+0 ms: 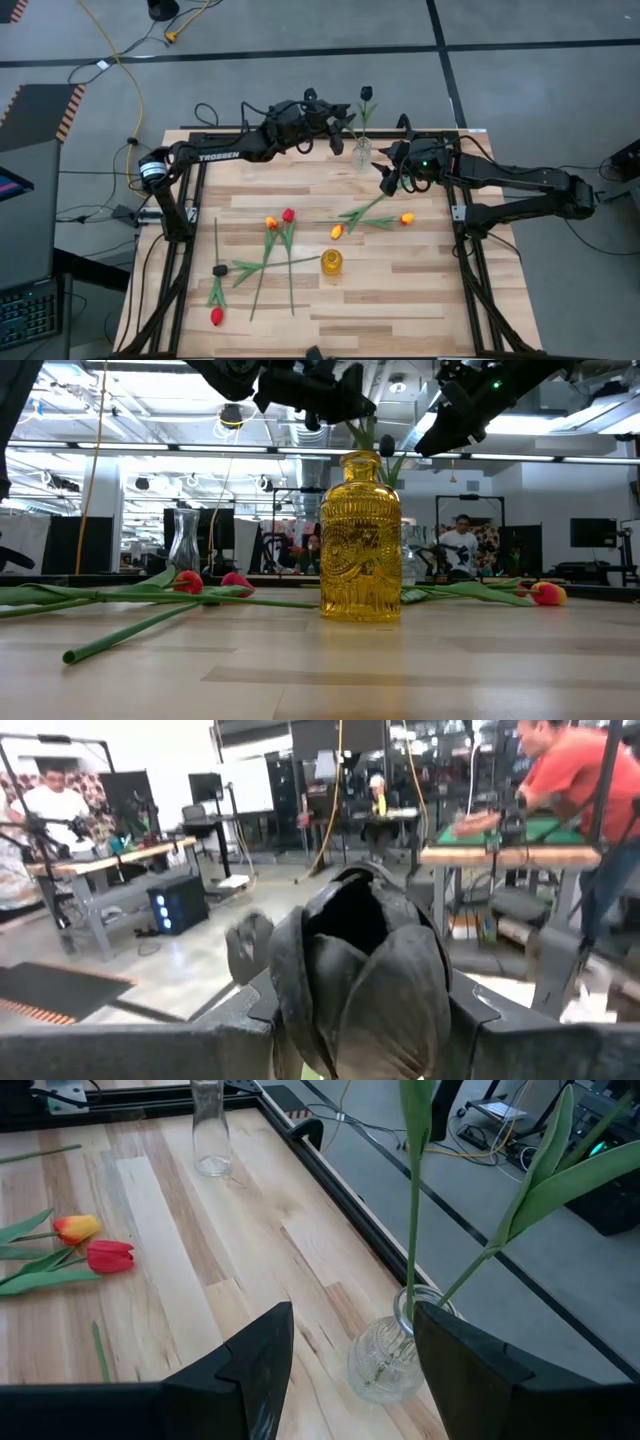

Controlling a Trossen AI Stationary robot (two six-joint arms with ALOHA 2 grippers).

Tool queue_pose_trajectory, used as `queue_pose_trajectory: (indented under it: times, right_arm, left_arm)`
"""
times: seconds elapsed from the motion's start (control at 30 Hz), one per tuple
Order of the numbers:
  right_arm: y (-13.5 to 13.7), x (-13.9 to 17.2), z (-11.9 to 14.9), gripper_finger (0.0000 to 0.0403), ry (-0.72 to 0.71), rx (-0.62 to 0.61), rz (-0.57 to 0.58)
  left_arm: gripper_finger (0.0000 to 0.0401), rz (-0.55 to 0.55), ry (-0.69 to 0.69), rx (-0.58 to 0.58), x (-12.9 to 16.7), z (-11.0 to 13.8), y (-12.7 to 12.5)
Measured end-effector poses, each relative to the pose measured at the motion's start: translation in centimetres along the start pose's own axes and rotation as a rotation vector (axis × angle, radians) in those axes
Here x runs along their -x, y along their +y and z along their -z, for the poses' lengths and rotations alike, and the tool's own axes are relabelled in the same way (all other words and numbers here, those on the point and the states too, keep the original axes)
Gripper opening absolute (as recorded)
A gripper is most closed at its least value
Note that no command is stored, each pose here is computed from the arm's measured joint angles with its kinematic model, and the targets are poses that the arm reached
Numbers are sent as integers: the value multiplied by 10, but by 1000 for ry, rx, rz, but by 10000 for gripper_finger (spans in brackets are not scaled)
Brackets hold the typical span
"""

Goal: Sort flowers into vase by color
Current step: Put the top black flower into the right transparent vase

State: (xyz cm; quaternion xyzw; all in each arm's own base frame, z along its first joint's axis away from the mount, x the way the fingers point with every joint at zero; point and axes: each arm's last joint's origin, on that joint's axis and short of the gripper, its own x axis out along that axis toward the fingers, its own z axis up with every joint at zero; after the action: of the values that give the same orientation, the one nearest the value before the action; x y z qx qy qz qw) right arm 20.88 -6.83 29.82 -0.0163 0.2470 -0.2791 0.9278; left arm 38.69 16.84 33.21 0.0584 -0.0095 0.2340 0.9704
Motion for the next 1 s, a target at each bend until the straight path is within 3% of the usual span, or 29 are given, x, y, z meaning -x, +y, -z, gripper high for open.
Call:
queue_pose_trajectory:
  times: [0.33,0.63,1.0]
  right_arm:
    - [0,0,0,235,0,0,0]
    - [0,0,0,235,0,0,0]
    - [0,0,0,235,1,0,0]
  left_arm:
    - [132,-10,33,-19,-39,26,0]
    - [136,17,169,-25,-71,51,-6]
    - [220,15,371,-84,-67,41,-3]
